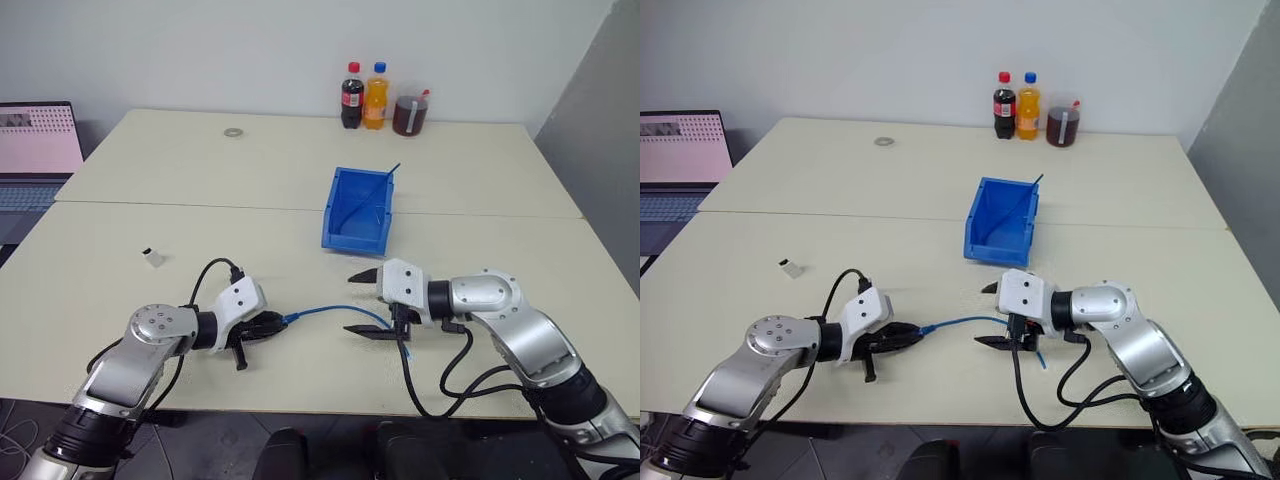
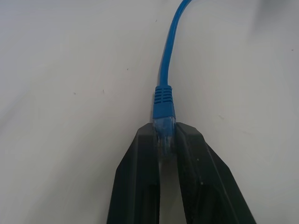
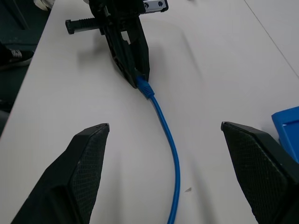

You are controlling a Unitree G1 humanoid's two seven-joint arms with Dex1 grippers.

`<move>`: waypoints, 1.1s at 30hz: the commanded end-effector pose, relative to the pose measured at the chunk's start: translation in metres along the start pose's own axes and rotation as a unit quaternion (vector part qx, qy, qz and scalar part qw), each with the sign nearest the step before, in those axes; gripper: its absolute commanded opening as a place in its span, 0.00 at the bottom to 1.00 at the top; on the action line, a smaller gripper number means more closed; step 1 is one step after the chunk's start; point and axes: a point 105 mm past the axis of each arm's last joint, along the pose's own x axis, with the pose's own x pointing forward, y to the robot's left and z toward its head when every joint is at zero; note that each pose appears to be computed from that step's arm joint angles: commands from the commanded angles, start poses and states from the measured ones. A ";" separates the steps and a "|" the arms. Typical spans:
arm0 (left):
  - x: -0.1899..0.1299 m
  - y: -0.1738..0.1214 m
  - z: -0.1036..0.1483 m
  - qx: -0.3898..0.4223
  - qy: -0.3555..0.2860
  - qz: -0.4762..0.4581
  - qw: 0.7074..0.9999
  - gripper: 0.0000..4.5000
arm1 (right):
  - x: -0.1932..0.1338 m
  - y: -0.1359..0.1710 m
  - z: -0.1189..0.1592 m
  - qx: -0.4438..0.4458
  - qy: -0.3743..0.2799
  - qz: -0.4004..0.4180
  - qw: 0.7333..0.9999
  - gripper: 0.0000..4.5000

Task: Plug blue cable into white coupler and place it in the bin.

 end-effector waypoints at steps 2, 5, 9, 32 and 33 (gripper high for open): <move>0.000 -0.001 -0.018 -0.036 0.011 -0.006 0.999 0.05 | -0.012 0.001 0.010 0.022 -0.026 -0.011 0.999 0.91; -0.001 0.003 -0.005 -0.037 -0.029 -0.010 0.999 0.05 | -0.019 0.002 0.007 0.072 -0.034 -0.022 0.997 0.91; -0.003 0.004 0.024 -0.041 -0.100 -0.027 0.994 0.05 | -0.028 0.007 0.009 0.138 -0.062 -0.030 0.988 0.91; -0.020 -0.015 0.138 -0.140 -0.272 -0.175 0.936 0.05 | -0.015 -0.008 0.028 0.334 -0.236 -0.087 0.908 0.91; -0.020 -0.015 0.141 -0.142 -0.277 -0.176 0.934 0.05 | -0.015 -0.010 0.031 0.339 -0.247 -0.084 0.904 0.91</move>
